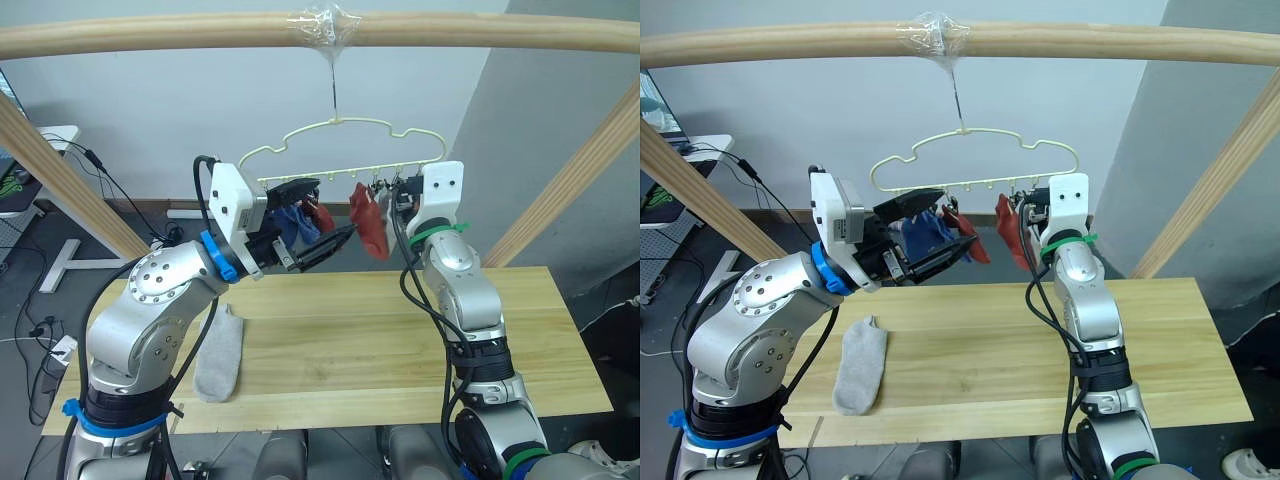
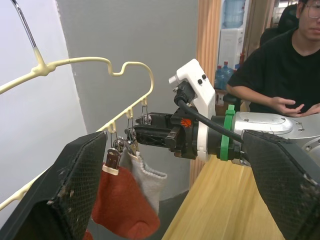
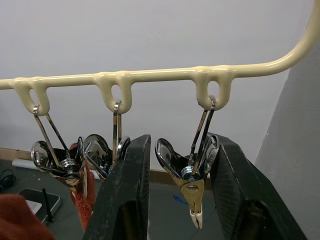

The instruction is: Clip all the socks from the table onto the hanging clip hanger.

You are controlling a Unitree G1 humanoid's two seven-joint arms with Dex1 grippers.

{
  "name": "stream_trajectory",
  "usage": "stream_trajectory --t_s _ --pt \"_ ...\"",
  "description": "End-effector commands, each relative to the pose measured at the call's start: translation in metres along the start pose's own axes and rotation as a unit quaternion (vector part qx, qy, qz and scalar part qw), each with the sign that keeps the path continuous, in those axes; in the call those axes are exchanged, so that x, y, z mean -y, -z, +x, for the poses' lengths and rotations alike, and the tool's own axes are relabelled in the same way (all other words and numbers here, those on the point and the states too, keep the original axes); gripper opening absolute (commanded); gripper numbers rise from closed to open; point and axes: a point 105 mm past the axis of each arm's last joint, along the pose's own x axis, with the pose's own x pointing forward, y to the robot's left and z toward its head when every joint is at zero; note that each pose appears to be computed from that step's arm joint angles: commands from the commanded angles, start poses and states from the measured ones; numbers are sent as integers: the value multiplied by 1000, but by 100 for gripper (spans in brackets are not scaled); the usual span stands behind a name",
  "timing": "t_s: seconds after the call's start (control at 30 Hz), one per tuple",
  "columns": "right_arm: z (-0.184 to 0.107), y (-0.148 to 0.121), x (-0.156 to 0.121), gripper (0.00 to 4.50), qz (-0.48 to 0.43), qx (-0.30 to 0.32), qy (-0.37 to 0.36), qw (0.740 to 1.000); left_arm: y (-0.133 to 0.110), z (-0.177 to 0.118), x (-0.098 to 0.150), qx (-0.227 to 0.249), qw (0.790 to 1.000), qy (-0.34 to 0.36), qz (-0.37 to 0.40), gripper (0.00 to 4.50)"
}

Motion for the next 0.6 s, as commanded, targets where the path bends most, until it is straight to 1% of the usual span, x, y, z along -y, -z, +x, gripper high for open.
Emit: stream_trajectory --t_s 0.03,0.27,0.5,0.6 --pt "2 -23 -1 171 3 43 2 999 -10 -1 3 15 1000 2 14 450" --pt "3 -28 -1 171 2 51 3 999 -14 0 0 24 999 -5 21 450" --pt "2 -25 0 171 3 46 3 999 -14 0 0 22 1000 -4 20 450" --pt "2 -24 1 117 3 45 5 999 -13 0 0 21 1000 -3 20 450"
